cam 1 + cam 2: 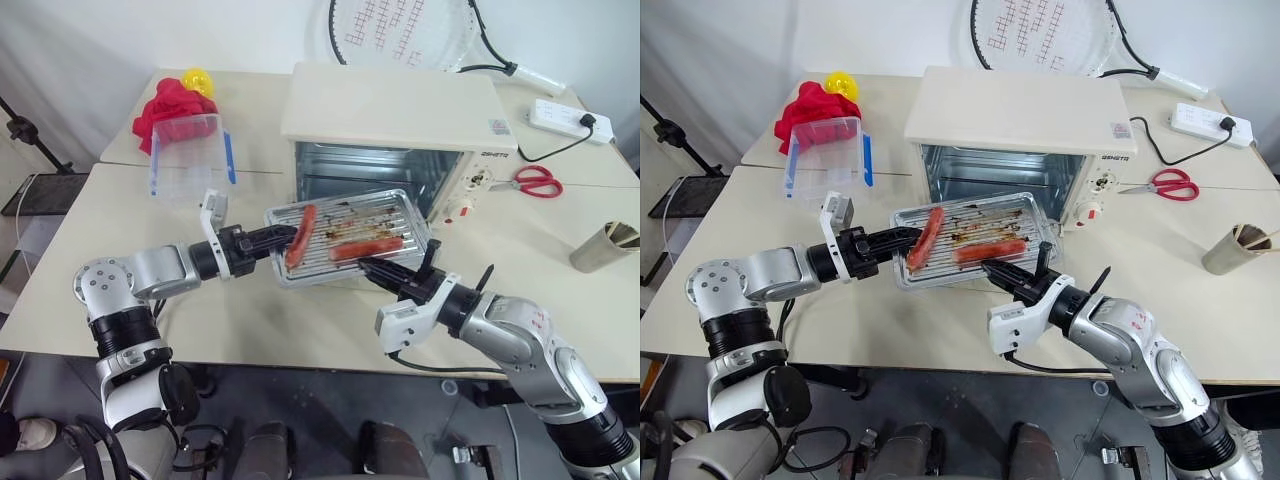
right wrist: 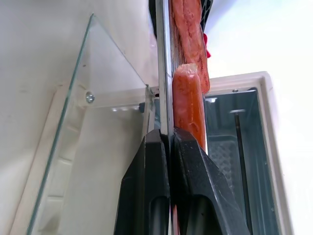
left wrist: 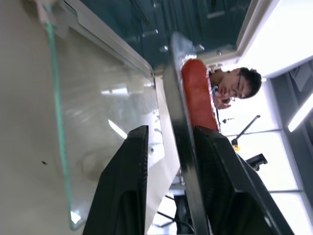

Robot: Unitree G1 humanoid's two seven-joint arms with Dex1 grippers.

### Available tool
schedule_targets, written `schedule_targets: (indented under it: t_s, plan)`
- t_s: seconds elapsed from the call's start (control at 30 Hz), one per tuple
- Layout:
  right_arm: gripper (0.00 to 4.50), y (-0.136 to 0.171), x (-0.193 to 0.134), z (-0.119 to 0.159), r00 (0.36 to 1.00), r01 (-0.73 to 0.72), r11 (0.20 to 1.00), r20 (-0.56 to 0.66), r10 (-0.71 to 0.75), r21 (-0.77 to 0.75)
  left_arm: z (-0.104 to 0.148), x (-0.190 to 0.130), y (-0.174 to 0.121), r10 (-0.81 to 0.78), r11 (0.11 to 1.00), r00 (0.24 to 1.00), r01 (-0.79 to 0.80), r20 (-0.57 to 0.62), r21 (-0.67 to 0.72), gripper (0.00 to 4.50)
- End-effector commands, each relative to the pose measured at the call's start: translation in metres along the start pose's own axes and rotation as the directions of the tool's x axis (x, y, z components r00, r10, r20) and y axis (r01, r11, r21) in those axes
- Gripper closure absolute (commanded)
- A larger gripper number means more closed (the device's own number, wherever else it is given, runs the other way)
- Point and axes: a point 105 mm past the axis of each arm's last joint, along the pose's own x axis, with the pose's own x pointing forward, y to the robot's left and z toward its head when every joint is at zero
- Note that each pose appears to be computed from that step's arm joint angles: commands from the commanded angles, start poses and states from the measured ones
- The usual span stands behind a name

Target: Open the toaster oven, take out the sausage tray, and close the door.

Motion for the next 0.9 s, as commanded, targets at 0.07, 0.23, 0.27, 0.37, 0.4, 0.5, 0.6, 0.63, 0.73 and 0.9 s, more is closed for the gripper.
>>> schedule_targets:
  t_s: [0.07, 0.23, 0.27, 0.37, 0.4, 0.5, 0.6, 0.63, 0.73, 0.9]
  plan:
    - [4.5, -0.014, 0.002, 0.01, 0.997, 0.044, 0.999, 0.058, -0.043, -0.016, 0.0, 0.009, -0.007, -0.052, 0.997, 0.998, 0.051, -0.019, -0.063, 2.9]
    - [4.5, -0.012, 0.002, 0.012, 0.997, 0.037, 0.999, 0.063, -0.036, -0.014, -0.005, 0.009, -0.004, -0.05, 0.994, 0.998, 0.045, -0.042, -0.101, 3.25]
    - [4.5, -0.012, 0.002, 0.012, 0.997, 0.034, 0.999, 0.065, -0.034, -0.013, -0.007, 0.009, -0.006, -0.061, 0.993, 0.997, 0.056, -0.048, -0.108, 3.42]
    - [4.5, -0.012, 0.002, 0.013, 0.997, 0.032, 0.999, 0.069, -0.031, -0.005, -0.007, 0.009, -0.007, -0.061, 0.991, 0.997, 0.056, -0.042, -0.122, 4.23]
    - [4.5, -0.011, 0.001, 0.011, 0.997, 0.026, 1.0, 0.067, -0.027, 0.007, -0.007, 0.009, -0.008, -0.06, 0.99, 0.998, 0.055, -0.032, -0.132, 4.48]
    - [4.22, -0.012, -0.003, 0.008, 0.998, 0.011, 0.992, 0.065, -0.019, 0.129, -0.005, 0.007, -0.007, -0.061, 0.983, 0.998, 0.063, 0.015, -0.172, 4.5]
    - [3.42, -0.011, -0.006, 0.009, 0.997, 0.001, 0.982, 0.077, -0.016, 0.187, -0.004, 0.001, -0.005, -0.062, 0.982, 0.997, 0.071, 0.055, -0.177, 4.5]
    - [3.09, -0.011, -0.008, 0.009, 0.997, 0.001, 0.983, 0.081, -0.016, 0.183, -0.004, -0.002, -0.005, -0.068, 0.981, 0.995, 0.08, 0.074, -0.176, 4.5]
    - [2.09, -0.014, -0.015, 0.004, 0.997, 0.02, 0.981, 0.072, -0.035, 0.192, -0.005, -0.011, -0.006, -0.102, 0.979, 0.989, 0.118, 0.106, -0.166, 4.5]
    - [0.56, -0.012, -0.046, -0.023, 0.998, 0.068, 0.959, -0.013, -0.067, 0.273, -0.017, -0.057, -0.006, -0.223, 0.96, 0.959, 0.247, 0.173, -0.134, 4.5]
